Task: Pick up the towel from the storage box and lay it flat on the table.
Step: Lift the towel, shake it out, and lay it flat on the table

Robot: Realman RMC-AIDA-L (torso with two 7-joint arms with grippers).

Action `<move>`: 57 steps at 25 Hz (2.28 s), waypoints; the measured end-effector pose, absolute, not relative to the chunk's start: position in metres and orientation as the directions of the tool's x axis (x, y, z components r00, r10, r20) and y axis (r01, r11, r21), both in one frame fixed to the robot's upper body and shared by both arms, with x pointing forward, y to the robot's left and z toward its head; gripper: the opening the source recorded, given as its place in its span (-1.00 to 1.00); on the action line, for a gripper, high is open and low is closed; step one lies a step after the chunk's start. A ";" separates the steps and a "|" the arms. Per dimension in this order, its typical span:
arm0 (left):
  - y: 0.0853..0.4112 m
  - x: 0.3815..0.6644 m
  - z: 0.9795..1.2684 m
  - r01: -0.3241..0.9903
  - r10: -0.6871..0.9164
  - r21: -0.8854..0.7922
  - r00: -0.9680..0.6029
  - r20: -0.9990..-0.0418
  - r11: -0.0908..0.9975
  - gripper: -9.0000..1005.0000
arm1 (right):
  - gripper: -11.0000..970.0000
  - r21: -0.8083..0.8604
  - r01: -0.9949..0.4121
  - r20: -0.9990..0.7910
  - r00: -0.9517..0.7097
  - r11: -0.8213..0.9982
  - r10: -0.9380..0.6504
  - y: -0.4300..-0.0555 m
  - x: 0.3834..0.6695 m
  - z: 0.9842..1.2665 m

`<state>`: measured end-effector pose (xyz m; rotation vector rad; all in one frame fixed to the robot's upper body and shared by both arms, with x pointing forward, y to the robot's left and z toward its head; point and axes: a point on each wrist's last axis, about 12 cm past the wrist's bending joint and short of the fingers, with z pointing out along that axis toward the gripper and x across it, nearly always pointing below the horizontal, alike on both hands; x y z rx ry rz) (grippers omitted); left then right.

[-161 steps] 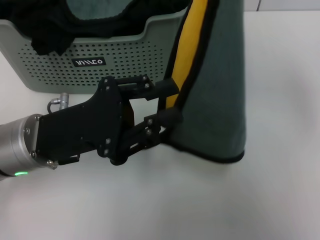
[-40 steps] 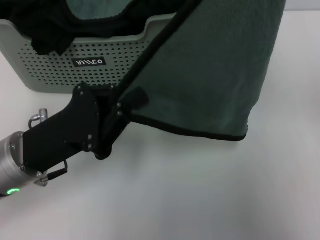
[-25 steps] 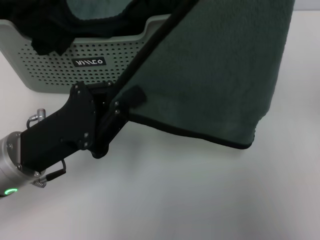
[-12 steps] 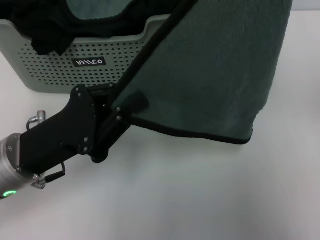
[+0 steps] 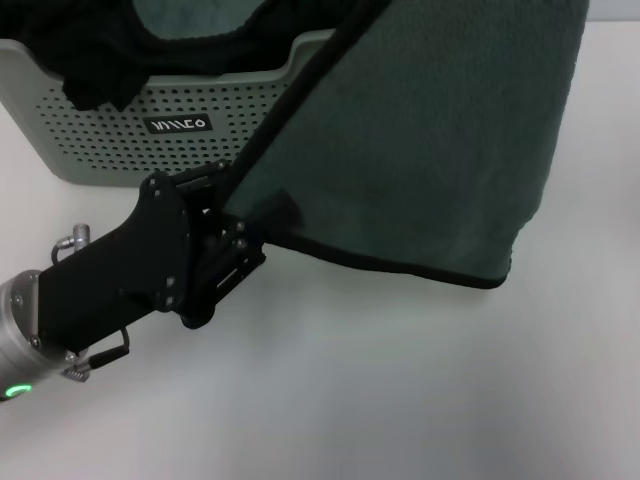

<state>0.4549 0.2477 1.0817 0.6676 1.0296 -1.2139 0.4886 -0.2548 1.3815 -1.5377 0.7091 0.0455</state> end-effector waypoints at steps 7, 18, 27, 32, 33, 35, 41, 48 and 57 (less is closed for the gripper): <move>0.249 0.451 1.079 0.957 -0.423 -0.102 0.024 -0.906 0.272 -0.50 | -0.94 -0.895 -0.442 -0.431 0.812 0.068 -0.393 -0.254 0.484 1.383; 0.256 0.444 1.074 0.944 -0.407 -0.087 0.053 -0.912 0.317 -0.46 | -0.93 -0.893 -0.442 -0.436 0.806 0.084 -0.399 -0.259 0.482 1.382; 0.256 0.444 1.074 0.944 -0.401 -0.087 0.050 -0.915 0.317 -0.46 | -0.93 -0.895 -0.439 -0.435 0.812 0.085 -0.389 -0.259 0.480 1.383; 0.250 0.450 1.072 0.946 -0.380 -0.095 0.032 -0.924 0.310 -0.46 | -0.92 -0.896 -0.437 -0.434 0.817 0.083 -0.380 -0.258 0.479 1.383; 0.249 0.450 1.071 0.945 -0.379 -0.098 0.029 -0.925 0.311 -0.46 | -0.92 -0.896 -0.437 -0.433 0.818 0.082 -0.379 -0.258 0.479 1.383; 0.247 0.452 1.070 0.942 -0.375 -0.104 0.024 -0.927 0.318 -0.55 | -0.92 -0.896 -0.438 -0.432 0.821 0.073 -0.373 -0.256 0.480 1.383; 0.247 0.456 1.073 0.937 -0.398 -0.106 0.038 -0.917 0.334 -0.73 | -0.92 -0.893 -0.450 -0.432 0.844 0.018 -0.319 -0.244 0.477 1.381; 0.245 0.465 1.096 0.972 -0.487 -0.089 0.028 -0.873 0.215 -0.70 | -0.92 -0.872 -0.485 -0.452 0.848 -0.064 -0.277 -0.233 0.475 1.370; 0.234 0.477 1.110 0.989 -0.501 -0.097 -0.029 -0.865 0.111 -0.43 | -0.91 -0.855 -0.504 -0.462 0.847 -0.122 -0.262 -0.221 0.477 1.360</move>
